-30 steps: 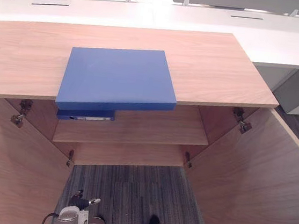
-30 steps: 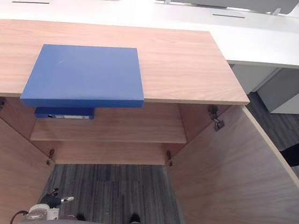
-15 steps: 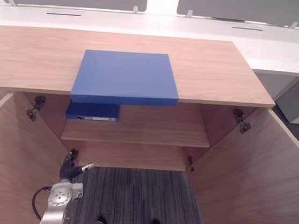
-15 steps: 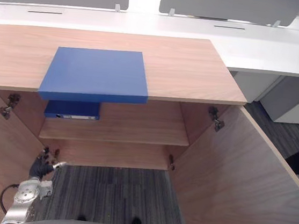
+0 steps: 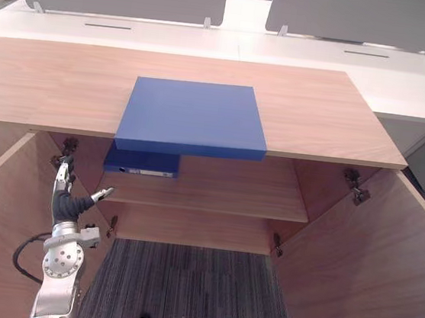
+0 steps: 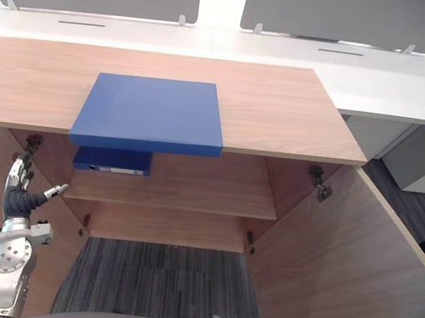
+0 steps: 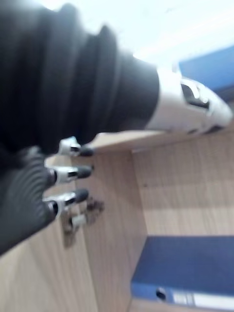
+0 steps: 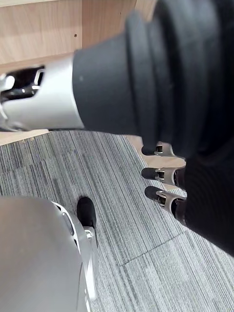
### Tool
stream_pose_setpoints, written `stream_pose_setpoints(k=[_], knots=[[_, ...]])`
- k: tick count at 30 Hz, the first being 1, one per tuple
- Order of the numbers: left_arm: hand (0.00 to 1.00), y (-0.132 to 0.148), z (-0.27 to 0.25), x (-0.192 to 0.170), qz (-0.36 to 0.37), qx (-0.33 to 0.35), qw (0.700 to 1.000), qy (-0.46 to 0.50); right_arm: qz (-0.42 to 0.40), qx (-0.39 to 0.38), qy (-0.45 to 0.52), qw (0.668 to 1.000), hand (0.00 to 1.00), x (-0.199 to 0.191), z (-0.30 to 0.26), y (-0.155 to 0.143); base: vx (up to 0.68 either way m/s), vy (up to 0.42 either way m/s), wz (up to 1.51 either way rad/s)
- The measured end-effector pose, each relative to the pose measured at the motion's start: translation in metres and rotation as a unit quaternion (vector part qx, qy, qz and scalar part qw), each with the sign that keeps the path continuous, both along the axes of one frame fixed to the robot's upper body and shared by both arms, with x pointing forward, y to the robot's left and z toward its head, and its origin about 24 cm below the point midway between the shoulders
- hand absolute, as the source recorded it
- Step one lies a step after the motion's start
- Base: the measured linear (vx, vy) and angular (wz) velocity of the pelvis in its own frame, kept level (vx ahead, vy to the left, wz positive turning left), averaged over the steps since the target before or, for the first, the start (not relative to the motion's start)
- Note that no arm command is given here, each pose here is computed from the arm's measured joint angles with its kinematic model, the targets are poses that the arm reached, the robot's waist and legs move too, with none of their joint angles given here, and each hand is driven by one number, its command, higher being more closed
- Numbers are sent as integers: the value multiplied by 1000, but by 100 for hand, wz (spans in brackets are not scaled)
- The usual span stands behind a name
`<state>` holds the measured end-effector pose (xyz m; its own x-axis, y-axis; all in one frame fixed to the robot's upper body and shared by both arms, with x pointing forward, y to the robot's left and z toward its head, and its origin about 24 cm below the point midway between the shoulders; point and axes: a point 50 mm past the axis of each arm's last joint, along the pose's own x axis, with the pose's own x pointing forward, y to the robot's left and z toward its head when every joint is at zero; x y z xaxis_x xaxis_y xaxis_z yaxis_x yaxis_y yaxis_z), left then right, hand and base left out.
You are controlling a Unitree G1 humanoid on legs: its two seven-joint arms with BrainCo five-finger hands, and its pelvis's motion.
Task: Walk over to the cabinet, pick up the folder, carry it to the office cabinet, place the folder inside the office cabinet, then close the office cabinet door
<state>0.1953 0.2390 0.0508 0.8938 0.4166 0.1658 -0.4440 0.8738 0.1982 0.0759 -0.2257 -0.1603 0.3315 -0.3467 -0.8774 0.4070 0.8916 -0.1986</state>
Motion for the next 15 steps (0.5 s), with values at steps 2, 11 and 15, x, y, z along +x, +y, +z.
stream_pose_setpoints(k=[2, 11, 15], knots=[[0, 0, 11, 1, -3, 35, 999, -18, 1, 1, 1, 1000, 0, -1, 0, 0, -57, -8, 0], [0, -10, 37, 12, -62, 205, 976, -33, 27, 1, 5, 1000, 0, 0, -1, 4, -30, -11, 2], [0, -16, 45, 19, -74, 272, 958, -43, 39, -2, 6, 999, 0, 1, -1, 4, 0, 0, 0]])
